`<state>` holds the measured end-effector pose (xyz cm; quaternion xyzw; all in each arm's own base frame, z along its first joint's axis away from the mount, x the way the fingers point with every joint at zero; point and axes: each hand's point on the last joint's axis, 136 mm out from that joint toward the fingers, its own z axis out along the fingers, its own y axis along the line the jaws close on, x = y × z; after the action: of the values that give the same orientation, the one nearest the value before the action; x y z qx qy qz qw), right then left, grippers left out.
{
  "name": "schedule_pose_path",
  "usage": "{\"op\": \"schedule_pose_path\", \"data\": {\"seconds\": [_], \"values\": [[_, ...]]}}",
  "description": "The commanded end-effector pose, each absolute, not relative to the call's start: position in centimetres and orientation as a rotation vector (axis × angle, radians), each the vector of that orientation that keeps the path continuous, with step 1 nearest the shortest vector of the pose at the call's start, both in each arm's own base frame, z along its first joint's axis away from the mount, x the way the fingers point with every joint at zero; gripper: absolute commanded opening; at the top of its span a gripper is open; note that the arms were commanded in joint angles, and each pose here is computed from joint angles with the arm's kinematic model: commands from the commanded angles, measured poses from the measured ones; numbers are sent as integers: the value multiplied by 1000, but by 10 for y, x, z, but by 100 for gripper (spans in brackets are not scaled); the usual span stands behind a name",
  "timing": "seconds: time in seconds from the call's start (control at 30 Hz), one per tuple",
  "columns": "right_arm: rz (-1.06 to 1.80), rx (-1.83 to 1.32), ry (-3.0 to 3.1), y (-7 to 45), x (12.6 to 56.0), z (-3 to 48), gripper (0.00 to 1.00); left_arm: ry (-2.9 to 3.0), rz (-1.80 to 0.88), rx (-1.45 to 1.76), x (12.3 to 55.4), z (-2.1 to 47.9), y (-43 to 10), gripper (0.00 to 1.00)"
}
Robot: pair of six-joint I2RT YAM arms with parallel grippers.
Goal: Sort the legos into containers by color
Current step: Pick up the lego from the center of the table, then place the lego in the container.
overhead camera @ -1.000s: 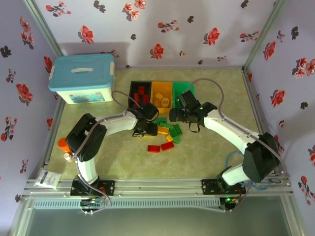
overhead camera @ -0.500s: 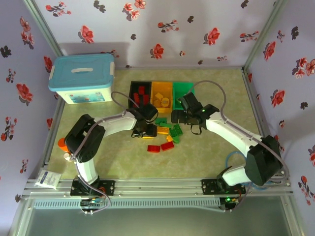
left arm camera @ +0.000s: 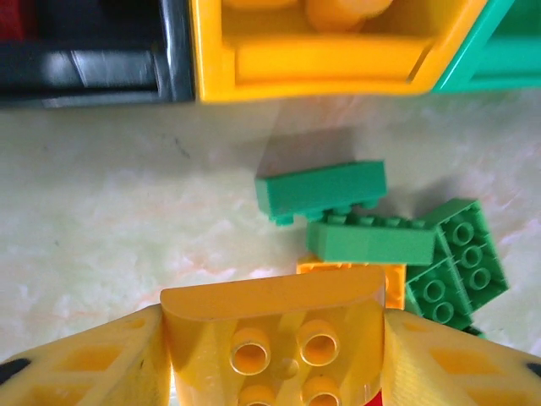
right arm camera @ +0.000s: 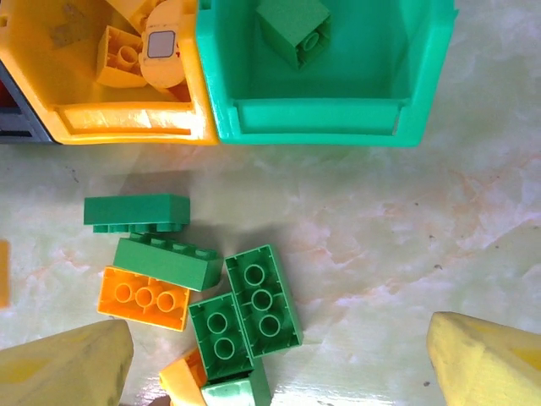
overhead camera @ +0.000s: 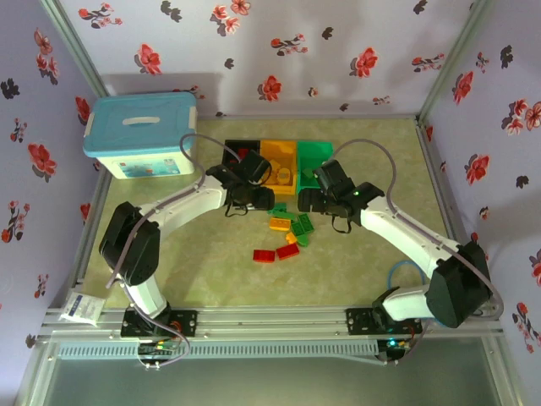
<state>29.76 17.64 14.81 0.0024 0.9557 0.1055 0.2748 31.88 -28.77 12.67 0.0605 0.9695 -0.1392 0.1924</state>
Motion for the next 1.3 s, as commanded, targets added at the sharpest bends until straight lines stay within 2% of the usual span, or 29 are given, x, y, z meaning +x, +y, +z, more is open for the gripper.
{"op": "schedule_pose_path", "data": {"seconds": [0.0,0.37,0.57,0.9,1.07,1.27], "values": [[258,65,2537,162,297,155,90,2692,-353,215,341,137,-290,57],[246,77,2549,147,283,155,90,2662,-358,256,415,144,-321,57],[256,73,2556,145,277,152,90,2661,-364,293,432,154,-329,71],[330,19,2572,160,278,150,90,2574,-407,304,423,196,-321,74],[371,-125,2597,184,273,149,89,2534,-438,284,403,209,-307,74],[354,-364,2638,224,263,140,90,2514,-460,228,365,200,-275,73]]}}
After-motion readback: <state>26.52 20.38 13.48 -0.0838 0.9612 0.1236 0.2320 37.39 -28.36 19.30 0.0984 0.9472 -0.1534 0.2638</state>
